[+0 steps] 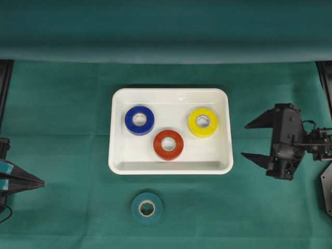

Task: Put the tape into the white case with the right arm.
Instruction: 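Release the blue roll in the tray's upper left and withdraw right, then move the right gripper down toward the black tape roll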

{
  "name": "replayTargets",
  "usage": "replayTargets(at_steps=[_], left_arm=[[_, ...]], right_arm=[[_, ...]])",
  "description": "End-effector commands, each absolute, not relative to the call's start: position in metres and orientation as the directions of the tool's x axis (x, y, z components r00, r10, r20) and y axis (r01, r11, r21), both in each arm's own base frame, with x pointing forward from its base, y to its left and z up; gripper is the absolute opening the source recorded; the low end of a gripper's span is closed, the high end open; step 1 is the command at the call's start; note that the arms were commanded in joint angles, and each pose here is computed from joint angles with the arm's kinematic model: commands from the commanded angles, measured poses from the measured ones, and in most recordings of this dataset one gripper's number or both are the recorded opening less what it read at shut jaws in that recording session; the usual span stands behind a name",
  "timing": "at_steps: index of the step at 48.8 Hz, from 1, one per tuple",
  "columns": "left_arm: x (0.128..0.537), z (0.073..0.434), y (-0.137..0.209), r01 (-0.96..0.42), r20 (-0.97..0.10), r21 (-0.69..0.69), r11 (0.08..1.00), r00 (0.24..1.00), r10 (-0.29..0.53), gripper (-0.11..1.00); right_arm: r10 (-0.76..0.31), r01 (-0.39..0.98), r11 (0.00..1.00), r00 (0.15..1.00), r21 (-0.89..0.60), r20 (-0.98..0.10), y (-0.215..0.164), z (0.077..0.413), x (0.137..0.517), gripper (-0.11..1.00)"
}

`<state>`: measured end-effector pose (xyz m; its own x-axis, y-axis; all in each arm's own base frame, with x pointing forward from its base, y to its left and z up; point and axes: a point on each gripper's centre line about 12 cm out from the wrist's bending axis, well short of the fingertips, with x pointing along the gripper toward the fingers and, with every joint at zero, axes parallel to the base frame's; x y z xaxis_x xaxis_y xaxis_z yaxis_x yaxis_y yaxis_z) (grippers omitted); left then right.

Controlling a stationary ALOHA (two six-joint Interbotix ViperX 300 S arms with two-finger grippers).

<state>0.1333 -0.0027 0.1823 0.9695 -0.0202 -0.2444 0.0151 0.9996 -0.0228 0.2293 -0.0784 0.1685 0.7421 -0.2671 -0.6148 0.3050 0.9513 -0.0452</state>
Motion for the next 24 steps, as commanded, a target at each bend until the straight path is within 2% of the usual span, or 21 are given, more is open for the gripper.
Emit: replayTargets(at_steps=[1, 15, 24], left_arm=[[0.135, 0.188, -0.002, 0.013, -0.23, -0.021, 1.0, 0.973, -0.017, 0.0], [0.135, 0.188, -0.002, 0.013, -0.231, -0.021, 1.0, 0.973, -0.017, 0.0], [0.135, 0.188, -0.002, 0.013, -0.231, -0.021, 1.0, 0.973, -0.017, 0.0]], right_arm=[[-0.267, 0.303, 0.952, 0.76, -0.041, -0.593, -0.078, 0.175, 0.23, 0.57], [-0.257, 0.292, 0.956, 0.763, -0.038, -0.593, -0.075, 0.174, 0.231, 0.57], [-0.174, 0.194, 0.981, 0.796, -0.028, -0.58, -0.052, 0.172, 0.235, 0.57]])
